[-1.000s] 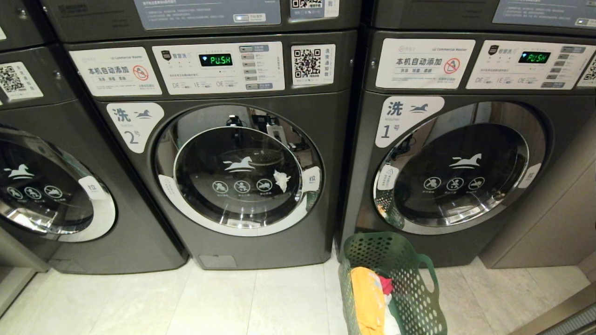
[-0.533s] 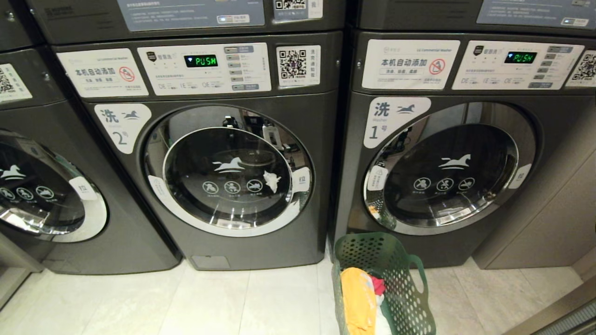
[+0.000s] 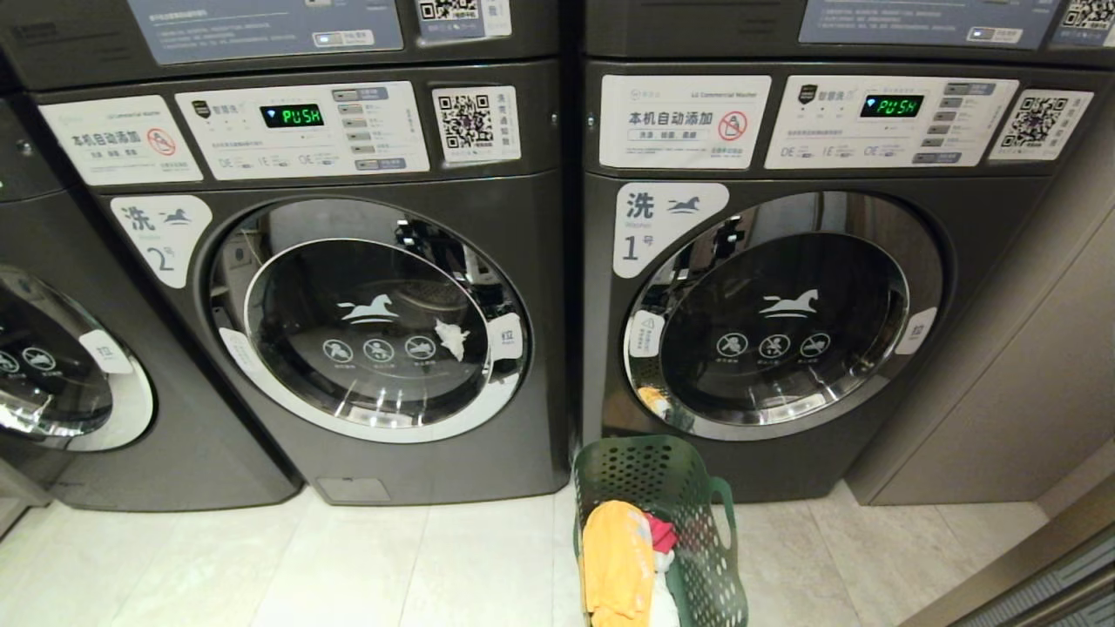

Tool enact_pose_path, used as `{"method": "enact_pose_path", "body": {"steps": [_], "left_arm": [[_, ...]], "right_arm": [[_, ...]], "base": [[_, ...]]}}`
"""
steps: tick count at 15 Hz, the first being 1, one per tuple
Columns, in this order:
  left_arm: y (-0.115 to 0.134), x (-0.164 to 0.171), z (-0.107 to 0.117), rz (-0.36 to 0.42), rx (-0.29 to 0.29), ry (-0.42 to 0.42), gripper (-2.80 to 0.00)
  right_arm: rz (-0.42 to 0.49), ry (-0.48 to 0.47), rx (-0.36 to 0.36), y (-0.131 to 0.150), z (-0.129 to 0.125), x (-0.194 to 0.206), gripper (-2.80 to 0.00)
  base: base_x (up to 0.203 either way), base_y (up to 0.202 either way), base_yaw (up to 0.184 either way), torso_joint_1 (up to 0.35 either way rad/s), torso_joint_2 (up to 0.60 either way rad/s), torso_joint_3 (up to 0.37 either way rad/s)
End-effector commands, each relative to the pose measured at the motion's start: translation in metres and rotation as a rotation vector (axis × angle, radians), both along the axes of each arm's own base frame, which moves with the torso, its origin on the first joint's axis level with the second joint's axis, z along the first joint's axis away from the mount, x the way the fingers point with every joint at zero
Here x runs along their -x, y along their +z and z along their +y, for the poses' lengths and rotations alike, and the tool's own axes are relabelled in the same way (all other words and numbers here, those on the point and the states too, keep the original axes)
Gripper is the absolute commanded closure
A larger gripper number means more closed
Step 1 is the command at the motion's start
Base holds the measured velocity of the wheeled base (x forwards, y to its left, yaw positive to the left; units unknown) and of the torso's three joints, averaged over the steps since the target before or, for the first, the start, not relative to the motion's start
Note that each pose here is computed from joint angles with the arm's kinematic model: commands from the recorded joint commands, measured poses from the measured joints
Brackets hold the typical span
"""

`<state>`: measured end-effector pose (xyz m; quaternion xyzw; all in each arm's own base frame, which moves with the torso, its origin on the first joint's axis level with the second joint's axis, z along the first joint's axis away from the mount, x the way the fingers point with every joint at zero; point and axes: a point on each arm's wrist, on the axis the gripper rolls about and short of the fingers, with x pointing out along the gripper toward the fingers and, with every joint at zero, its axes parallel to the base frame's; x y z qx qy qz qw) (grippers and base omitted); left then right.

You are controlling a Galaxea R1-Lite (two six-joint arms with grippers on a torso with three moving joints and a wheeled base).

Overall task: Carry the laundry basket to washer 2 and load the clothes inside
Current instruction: Open the lid of the washing machine

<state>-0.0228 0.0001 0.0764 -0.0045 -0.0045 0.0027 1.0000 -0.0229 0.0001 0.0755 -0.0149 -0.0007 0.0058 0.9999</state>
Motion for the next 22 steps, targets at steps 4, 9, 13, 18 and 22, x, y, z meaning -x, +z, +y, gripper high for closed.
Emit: {"method": "enact_pose_path", "body": {"steps": [4,9,13,18,22], "left_arm": [[0.0001,-0.0001,0.0000,0.001,0.000,0.001,0.00],[0.0001,-0.0001,0.0000,0.001,0.000,0.001,0.00],[0.0001,-0.0001,0.0000,0.001,0.000,0.001,0.00],[0.0001,-0.0001,0.0000,0.001,0.000,0.001,0.00],[0.0001,-0.0001,0.0000,0.001,0.001,0.001,0.00]], "right_arm": [[0.003,0.002,0.001,-0.0004,0.0001,-0.0002,0.00],[0.003,0.001,0.001,-0.0004,0.0000,-0.0002,0.00],[0.003,0.001,-0.004,-0.0004,0.0000,-0.0002,0.00],[0.003,0.001,-0.005,-0.0004,0.0000,-0.0002,0.00],[0.003,0.002,-0.014,-0.0004,0.0000,-0.0002,0.00]], "base": [[0.000,-0.196,0.001,0.003,0.00,0.004],[0.000,-0.192,0.002,0.000,0.00,0.002],[0.000,-0.085,0.001,0.002,0.00,0.002],[0.000,0.000,0.000,0.000,0.00,0.000],[0.000,0.000,0.000,0.000,0.00,0.000]]}}
